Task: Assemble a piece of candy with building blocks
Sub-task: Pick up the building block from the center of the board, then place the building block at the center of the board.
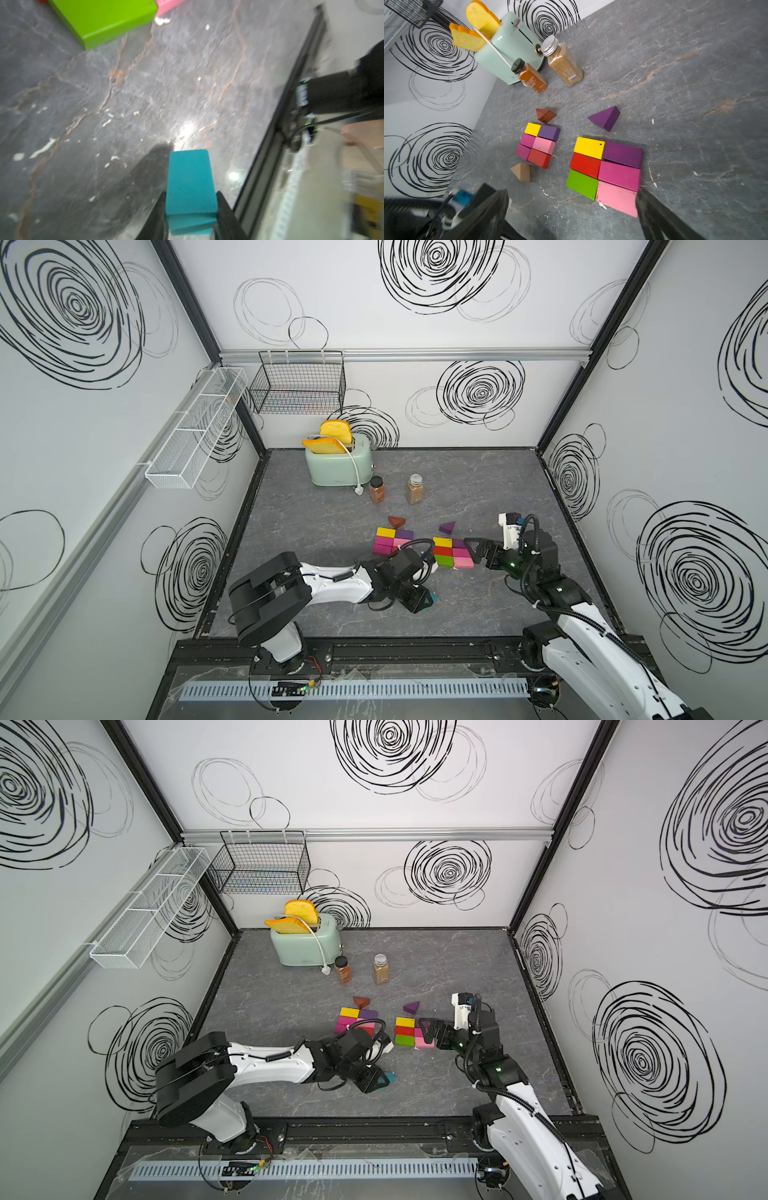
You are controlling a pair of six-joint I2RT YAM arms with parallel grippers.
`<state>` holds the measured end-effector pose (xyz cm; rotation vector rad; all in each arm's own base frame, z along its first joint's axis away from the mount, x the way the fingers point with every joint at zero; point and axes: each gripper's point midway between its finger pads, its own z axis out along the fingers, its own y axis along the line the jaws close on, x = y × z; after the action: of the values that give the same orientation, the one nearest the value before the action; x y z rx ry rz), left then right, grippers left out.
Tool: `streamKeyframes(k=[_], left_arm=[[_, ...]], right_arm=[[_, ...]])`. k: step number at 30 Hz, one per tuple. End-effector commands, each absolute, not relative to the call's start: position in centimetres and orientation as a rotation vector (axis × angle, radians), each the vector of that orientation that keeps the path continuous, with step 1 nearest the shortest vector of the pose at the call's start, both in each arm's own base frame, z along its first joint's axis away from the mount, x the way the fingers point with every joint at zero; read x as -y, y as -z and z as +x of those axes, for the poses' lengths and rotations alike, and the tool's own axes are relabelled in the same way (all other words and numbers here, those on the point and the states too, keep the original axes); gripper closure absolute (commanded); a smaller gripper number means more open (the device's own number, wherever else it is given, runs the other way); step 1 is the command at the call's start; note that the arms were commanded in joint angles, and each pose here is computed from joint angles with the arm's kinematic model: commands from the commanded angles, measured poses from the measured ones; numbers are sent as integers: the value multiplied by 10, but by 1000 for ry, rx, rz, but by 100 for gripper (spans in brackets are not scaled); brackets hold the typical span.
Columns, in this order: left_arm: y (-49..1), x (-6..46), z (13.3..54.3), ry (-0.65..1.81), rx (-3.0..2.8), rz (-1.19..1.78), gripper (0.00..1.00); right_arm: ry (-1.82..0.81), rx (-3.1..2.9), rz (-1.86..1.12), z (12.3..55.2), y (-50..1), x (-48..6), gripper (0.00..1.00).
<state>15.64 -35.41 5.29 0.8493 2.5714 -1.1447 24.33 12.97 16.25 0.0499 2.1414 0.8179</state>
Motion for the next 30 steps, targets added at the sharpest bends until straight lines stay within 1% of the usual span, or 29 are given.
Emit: streamKeyframes(k=[1, 4, 6, 10, 14, 22, 28, 30], left_arm=[[-84, 374, 141, 1602, -2540, 822, 81], [-84, 376, 137, 1684, -2566, 768, 81], [-83, 374, 140, 1724, -2574, 691, 80], [-77, 365, 144, 1744, -2612, 515, 78], [-59, 353, 141, 1690, -2678, 421, 77], [-31, 335, 132, 1610, -2774, 376, 78], [-21, 335, 129, 1619, -2795, 382, 78], [-20, 335, 126, 1631, -2803, 397, 78]], right_arm=[[-828, -2153, 46, 233, -175, -134, 1], [-797, -2210, 23, 219, -174, -138, 1], [-828, -2234, 18, 204, -171, -145, 1], [-965, -2269, 34, 174, -161, -159, 1], [-992, -2348, -85, 150, -141, -176, 1], [-791, -2416, -404, 117, -120, -205, 1], [-646, -2375, -708, 102, -105, -226, 1], [-649, -2391, -764, 97, -95, -233, 1]])
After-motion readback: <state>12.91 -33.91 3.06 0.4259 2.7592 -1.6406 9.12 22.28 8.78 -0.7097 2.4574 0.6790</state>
